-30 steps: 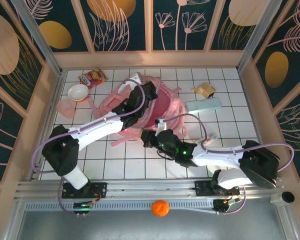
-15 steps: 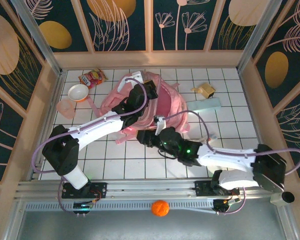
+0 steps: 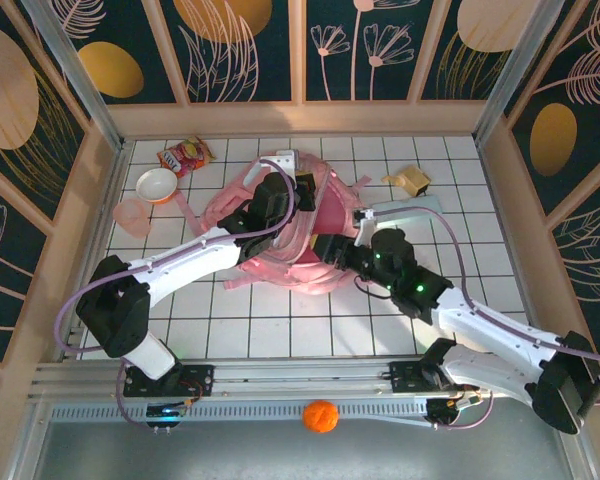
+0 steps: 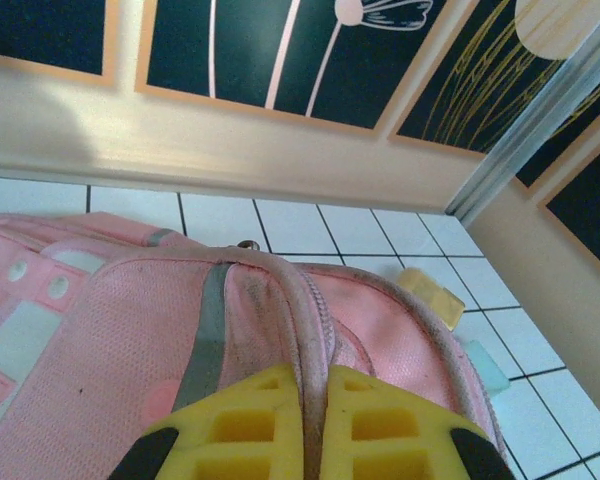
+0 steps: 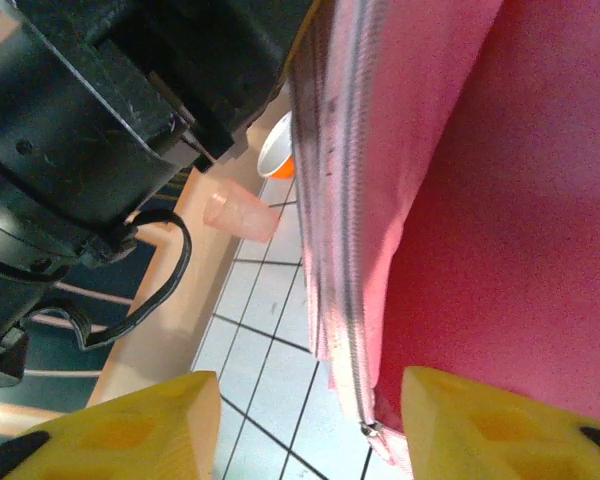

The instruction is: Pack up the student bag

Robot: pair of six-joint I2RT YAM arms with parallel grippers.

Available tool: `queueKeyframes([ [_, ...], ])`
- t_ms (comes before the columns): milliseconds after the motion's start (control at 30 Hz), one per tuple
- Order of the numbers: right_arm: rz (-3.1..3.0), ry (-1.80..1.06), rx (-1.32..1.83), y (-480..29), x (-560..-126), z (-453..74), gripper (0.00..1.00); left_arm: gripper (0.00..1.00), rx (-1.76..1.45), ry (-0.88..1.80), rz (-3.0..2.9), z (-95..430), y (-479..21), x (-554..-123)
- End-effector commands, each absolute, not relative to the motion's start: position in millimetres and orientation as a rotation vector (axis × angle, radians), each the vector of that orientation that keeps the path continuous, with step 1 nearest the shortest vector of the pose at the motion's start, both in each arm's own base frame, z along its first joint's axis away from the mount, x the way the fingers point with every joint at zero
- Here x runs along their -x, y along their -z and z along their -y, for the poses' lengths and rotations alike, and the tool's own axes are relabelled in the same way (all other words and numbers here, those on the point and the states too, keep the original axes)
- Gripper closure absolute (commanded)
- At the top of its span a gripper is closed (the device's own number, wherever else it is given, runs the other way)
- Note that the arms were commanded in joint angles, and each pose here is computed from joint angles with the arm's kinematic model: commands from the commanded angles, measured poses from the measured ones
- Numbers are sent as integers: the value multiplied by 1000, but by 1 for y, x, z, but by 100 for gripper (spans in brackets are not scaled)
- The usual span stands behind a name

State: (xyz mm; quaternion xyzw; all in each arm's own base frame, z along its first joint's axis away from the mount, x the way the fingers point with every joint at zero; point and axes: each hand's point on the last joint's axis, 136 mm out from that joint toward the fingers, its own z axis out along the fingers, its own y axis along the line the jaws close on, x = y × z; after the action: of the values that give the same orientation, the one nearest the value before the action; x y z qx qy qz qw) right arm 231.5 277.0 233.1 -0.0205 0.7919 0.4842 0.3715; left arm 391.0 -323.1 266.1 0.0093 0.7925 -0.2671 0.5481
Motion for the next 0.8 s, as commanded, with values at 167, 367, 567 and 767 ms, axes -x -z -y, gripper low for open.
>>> queueKeyframes([
  [167, -2029, -1353, -3, -219, -242, -297, 44, 100, 12, 747, -1724, 316, -329, -383],
  [367, -1986, -1377, -77, -215, -262, -304, 44, 100, -4, 791, -1732, 322, -330, -379],
  [567, -1986, -1431, -37, -213, -267, -322, 44, 100, 1, 775, -1758, 321, -324, -381],
  [767, -2015, -1362, -105, -201, -278, -318, 44, 100, 2, 829, -1755, 326, -323, -377],
])
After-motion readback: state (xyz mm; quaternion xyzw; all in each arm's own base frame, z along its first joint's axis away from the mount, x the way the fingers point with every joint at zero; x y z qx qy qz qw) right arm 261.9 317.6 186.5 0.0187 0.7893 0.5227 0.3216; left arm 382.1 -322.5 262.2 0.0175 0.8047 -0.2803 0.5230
